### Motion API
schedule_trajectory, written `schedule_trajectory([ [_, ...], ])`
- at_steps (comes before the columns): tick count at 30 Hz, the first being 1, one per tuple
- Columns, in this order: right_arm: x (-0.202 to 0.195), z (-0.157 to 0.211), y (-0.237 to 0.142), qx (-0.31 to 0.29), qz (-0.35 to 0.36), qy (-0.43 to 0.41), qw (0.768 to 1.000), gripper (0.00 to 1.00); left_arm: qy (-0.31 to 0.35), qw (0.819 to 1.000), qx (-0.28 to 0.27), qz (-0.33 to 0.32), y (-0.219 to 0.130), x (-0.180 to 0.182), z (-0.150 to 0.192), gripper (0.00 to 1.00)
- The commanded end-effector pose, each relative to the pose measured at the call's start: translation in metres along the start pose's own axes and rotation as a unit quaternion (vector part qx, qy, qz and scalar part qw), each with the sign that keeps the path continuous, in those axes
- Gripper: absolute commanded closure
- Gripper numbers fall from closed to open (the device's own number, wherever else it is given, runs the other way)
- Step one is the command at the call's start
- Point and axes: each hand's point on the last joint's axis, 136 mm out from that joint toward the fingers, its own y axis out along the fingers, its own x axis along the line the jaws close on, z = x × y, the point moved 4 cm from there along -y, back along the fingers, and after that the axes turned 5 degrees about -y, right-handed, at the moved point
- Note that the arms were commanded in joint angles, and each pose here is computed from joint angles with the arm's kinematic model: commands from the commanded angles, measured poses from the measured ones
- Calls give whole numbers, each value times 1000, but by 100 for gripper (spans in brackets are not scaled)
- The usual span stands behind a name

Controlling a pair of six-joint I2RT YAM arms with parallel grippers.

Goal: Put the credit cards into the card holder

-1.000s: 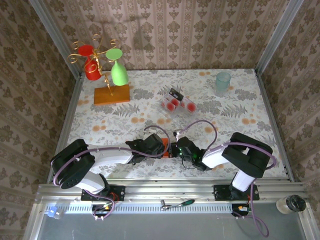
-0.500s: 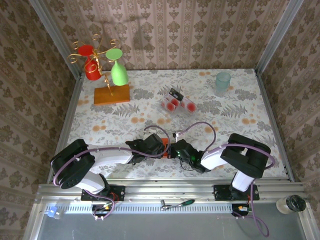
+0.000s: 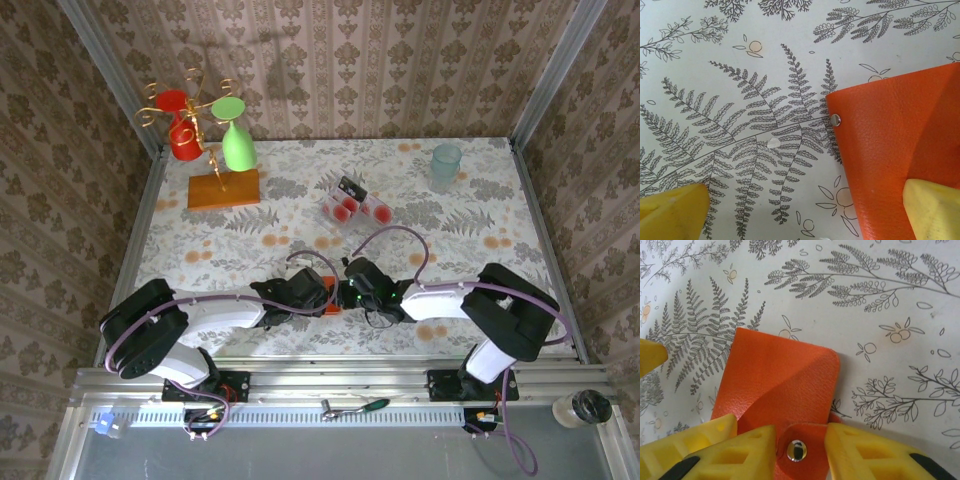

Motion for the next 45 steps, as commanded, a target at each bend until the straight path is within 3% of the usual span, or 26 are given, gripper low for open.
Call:
schedule_trajectory([
  [1, -7, 19, -11, 82, -12, 10, 996, 60, 24, 999, 30, -15, 3, 6, 14, 0],
  [6, -15, -4, -31, 56, -30, 43, 997, 48, 25, 999, 28, -12, 4, 3, 12, 0],
  [14, -57, -11, -79, 9, -10, 99, 995, 32, 16, 1000, 10, 9, 0, -5, -2, 0],
  [21, -82, -22, -124, -41, 24, 109, 993, 25, -1, 998, -50, 44, -34, -9, -57, 0],
  [26, -104, -39, -170, -102, 99, 109, 984, 0, -18, 990, -138, 20, -80, 18, -106, 0],
  [29, -125, -46, -196, -142, 187, 111, 966, 0, -32, 983, -179, -10, -98, 46, -121, 0],
  [34, -163, -57, -227, -199, 340, 107, 913, 0, -52, 965, -241, -86, -116, 102, -131, 0],
  [37, -180, -66, -224, -203, 388, 80, 896, 0, -64, 948, -285, -126, -121, 130, -132, 0],
  [40, -199, -67, -216, -202, 409, 107, 883, 0, -59, 931, -323, -161, -121, 150, -132, 0],
  [45, -227, -77, -215, -205, 486, 115, 842, 0, -47, 914, -335, -222, -106, 180, -127, 0],
])
